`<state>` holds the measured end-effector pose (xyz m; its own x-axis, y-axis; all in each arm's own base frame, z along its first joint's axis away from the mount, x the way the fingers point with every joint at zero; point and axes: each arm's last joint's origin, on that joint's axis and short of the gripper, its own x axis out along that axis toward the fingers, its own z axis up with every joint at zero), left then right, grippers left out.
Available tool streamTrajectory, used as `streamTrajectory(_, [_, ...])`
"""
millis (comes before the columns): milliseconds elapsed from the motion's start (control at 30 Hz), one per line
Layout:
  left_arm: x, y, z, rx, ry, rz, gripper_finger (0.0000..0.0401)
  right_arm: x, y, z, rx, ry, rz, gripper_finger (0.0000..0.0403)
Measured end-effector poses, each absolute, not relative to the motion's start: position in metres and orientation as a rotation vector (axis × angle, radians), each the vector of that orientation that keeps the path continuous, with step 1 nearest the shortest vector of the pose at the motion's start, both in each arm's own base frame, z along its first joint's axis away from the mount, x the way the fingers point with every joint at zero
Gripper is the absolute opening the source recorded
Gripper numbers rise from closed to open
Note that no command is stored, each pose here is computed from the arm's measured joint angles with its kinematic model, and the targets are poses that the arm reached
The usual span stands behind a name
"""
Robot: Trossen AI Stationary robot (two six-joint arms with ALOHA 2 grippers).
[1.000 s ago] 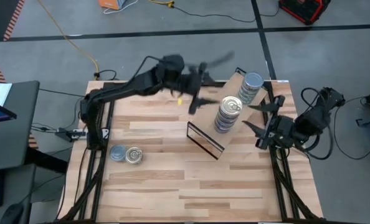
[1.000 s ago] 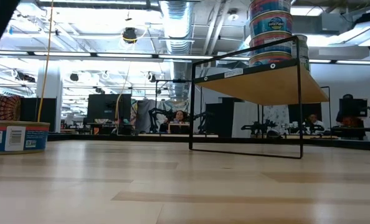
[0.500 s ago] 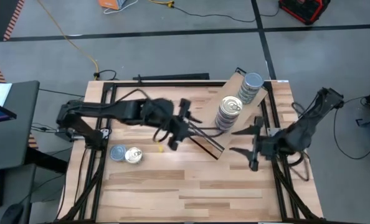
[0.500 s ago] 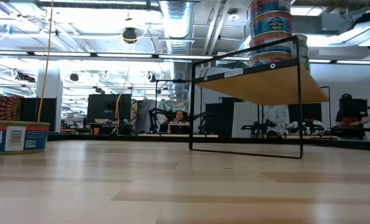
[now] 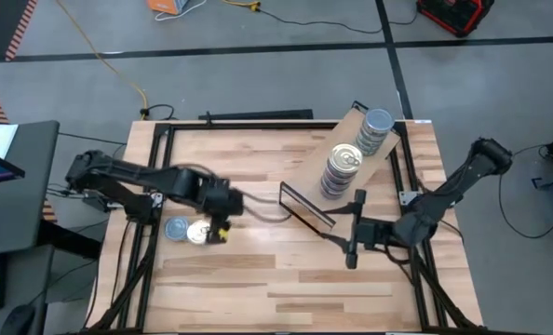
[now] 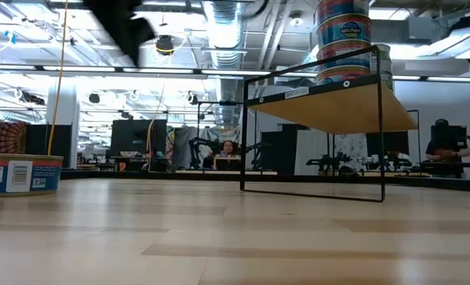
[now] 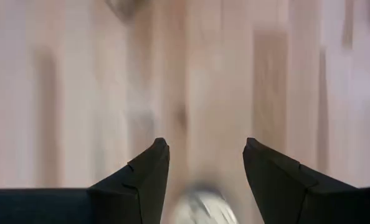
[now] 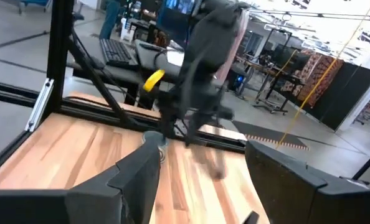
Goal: Stack canned seafood by type on shelf
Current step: Stack the blue and pink tuna can on the shelf
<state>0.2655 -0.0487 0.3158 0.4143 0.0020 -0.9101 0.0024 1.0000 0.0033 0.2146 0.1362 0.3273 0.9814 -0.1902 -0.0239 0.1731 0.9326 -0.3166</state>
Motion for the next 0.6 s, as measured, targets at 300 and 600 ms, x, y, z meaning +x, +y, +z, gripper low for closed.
streamTrajectory(300, [0.223,-0.083,0.236,-0.014,1.461,0.121,0.0194,0.229,0.151,0.32,-0.249,-0.011,-0.185,0.0271])
streamTrajectory(600, [0.205,-0.093,0.2,0.052,1.457,0.226,0.0194,0.231,0.169,0.316,-0.184,-0.068,-0.145,0.0271])
